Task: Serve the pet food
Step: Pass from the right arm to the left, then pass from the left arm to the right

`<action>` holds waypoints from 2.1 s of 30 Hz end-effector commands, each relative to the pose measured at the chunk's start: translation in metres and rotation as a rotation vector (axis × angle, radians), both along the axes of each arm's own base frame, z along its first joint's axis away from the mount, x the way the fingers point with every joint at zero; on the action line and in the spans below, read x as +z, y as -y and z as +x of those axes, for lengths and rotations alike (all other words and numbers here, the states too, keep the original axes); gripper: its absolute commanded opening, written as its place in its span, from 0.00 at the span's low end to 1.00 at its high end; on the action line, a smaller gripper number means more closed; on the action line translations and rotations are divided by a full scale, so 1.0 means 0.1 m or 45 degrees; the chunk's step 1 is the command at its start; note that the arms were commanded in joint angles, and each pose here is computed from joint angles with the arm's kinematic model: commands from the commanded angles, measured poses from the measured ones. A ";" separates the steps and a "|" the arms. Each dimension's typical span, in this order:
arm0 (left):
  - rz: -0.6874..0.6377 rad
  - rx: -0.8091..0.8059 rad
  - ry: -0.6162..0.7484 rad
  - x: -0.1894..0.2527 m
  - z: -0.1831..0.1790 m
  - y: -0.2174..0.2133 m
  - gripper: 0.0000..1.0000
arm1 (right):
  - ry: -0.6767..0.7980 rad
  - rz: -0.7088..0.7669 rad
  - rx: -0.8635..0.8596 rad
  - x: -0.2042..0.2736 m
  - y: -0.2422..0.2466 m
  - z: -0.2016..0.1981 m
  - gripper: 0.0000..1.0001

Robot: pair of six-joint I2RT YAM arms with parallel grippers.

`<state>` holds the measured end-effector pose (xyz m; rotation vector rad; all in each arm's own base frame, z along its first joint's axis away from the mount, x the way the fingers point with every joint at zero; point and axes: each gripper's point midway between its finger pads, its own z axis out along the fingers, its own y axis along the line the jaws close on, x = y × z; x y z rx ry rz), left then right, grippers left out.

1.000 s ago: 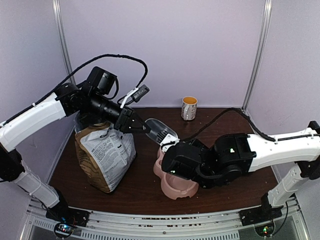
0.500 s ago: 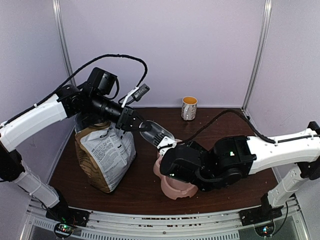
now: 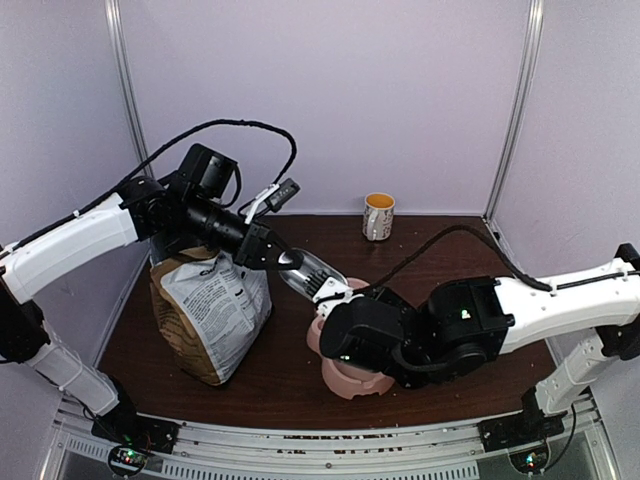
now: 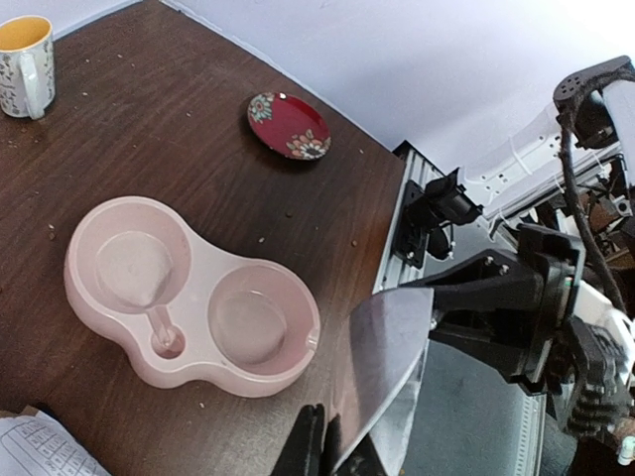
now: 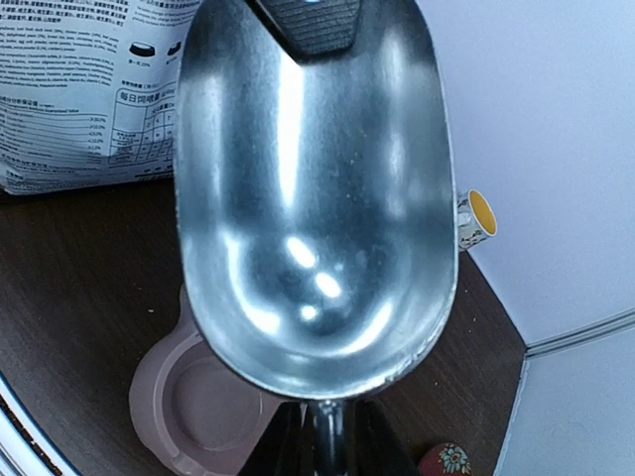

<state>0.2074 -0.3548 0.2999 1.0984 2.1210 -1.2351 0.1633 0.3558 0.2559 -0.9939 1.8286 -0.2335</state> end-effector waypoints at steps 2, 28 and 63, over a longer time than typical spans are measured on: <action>-0.097 -0.093 0.036 0.21 -0.19 0.04 0.00 | -0.012 0.206 -0.026 0.14 -0.01 -0.01 0.31; -0.078 -0.007 0.154 0.32 -0.11 -0.07 0.00 | -0.086 0.800 0.021 0.74 0.13 -0.07 1.00; -0.168 0.228 0.513 1.34 0.14 -0.29 0.00 | -0.327 1.412 -0.055 0.87 0.76 0.39 1.00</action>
